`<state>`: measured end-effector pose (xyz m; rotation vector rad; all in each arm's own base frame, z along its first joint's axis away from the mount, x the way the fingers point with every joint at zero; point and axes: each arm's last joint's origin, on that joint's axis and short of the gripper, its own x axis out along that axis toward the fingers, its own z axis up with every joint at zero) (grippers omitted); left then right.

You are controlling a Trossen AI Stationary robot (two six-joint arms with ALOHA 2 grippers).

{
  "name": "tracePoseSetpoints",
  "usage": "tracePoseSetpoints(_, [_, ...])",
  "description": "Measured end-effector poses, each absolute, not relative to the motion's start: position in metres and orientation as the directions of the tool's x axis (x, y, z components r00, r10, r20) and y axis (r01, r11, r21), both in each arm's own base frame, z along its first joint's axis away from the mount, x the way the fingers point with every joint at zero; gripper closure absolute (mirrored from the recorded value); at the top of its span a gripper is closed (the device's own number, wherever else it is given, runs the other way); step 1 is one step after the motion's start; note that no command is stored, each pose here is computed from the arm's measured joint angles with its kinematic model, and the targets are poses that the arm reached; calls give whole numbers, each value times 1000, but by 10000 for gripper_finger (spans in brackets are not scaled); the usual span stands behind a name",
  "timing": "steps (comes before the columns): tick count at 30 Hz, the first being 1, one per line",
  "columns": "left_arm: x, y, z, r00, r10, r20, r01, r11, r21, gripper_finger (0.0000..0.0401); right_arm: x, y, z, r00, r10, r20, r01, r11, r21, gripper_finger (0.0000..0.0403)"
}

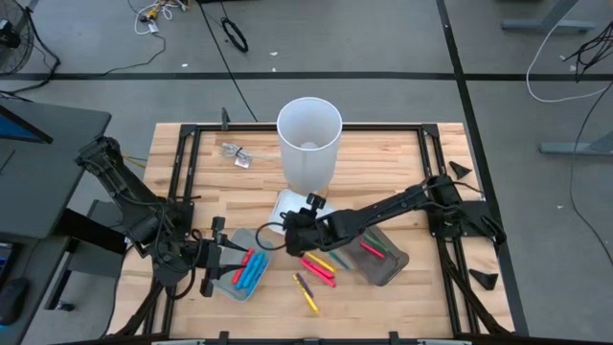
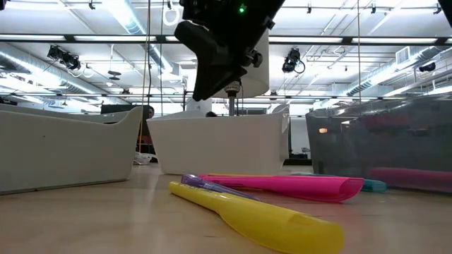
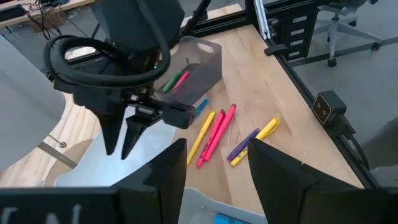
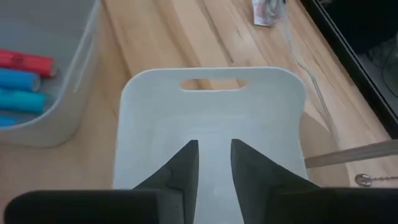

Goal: Pick & Place Markers
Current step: Adjust the white bin

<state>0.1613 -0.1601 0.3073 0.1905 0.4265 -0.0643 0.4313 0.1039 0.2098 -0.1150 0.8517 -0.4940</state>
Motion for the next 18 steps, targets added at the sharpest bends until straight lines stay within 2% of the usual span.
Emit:
tracePoseSetpoints(5, [161,-160,307,909,-22,-417,102,980,171,224,431,107,208,555,-399,-730,313,913,-260,308])
tracePoseSetpoints(14, [161,-160,307,909,-22,-417,104,979,176,224,436,110,171,480,-411,-775,257,910,-324,308])
tracePoseSetpoints(18, [161,-160,307,909,-21,-417,106,978,182,224,436,114,171,491,-405,-772,252,914,-319,308])
